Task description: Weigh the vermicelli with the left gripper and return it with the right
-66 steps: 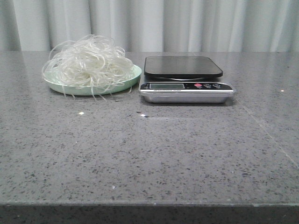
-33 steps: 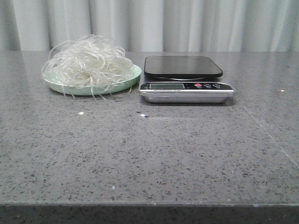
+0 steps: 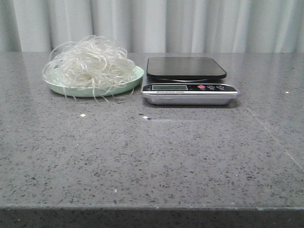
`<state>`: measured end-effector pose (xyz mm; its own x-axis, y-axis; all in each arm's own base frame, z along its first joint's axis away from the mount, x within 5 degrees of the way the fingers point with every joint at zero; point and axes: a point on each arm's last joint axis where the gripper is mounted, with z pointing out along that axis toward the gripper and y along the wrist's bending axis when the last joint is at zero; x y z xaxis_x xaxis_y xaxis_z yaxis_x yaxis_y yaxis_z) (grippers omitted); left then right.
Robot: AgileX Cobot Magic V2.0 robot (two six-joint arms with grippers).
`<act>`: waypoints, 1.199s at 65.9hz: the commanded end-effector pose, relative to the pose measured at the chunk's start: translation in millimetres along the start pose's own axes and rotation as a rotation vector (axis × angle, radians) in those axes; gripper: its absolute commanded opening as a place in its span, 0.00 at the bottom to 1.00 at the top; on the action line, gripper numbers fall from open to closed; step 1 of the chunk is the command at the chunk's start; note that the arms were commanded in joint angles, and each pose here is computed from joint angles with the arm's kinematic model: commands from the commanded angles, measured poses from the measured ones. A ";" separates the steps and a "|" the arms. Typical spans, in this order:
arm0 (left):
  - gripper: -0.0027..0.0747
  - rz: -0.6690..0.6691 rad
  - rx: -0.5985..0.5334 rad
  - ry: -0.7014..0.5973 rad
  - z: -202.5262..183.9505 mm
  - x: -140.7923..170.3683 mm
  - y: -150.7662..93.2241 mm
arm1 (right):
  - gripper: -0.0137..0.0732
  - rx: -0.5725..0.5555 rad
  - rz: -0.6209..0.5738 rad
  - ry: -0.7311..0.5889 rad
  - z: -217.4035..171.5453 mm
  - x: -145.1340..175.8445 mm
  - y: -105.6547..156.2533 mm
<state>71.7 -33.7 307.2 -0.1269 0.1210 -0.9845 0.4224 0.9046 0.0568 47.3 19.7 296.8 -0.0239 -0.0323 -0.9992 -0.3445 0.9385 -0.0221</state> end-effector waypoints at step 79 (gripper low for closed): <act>0.20 -0.180 -0.431 -0.258 -13.1 102.5 18.2 | 0.37 0.012 -0.007 -0.093 -0.8 -14.1 -1.3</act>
<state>56.2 0.4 204.2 -0.0033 -0.0949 -0.9955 -0.0086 0.9955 -0.0949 47.3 19.6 297.2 -0.0192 -0.0326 -0.9993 -0.3438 0.9387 -0.0240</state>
